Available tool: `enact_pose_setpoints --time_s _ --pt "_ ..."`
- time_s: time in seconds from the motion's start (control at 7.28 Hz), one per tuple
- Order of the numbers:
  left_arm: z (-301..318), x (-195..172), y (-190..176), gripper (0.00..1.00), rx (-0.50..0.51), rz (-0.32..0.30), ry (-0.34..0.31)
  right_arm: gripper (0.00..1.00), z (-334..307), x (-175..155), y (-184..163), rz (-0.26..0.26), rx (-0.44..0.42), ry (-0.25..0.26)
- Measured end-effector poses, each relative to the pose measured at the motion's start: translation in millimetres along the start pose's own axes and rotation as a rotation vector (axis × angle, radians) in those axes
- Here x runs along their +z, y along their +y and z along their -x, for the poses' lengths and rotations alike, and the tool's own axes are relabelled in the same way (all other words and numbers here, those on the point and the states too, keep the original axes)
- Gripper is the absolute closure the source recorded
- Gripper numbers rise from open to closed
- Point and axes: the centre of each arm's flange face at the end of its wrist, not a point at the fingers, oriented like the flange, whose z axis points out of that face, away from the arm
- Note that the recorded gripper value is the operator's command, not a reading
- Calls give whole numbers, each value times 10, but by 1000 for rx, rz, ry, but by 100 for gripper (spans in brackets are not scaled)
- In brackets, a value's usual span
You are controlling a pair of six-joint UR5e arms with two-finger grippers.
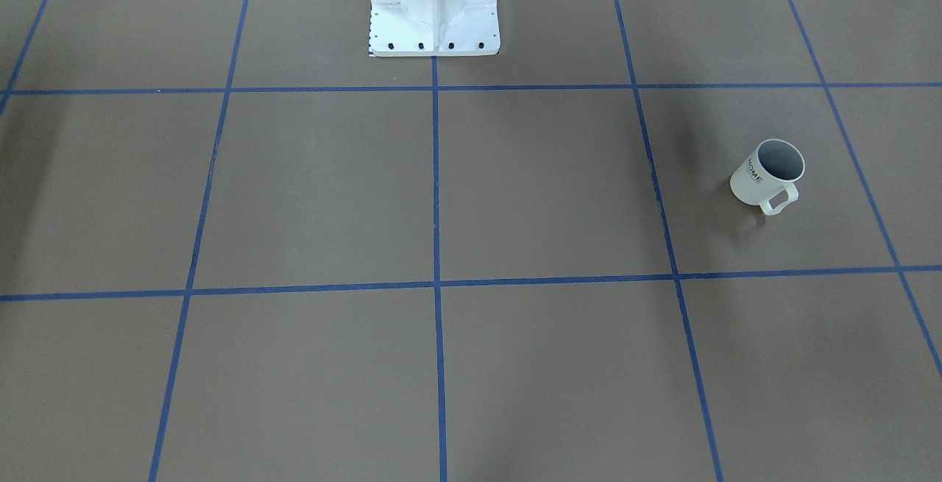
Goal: Left arm hands cup to right arm to dump lemon
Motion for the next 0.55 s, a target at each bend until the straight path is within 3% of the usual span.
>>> enact_pose_setpoints --time_s 0.55 --pt "-98 54 -6 0 24 10 6 0 -7 -2 1 0 24 3"
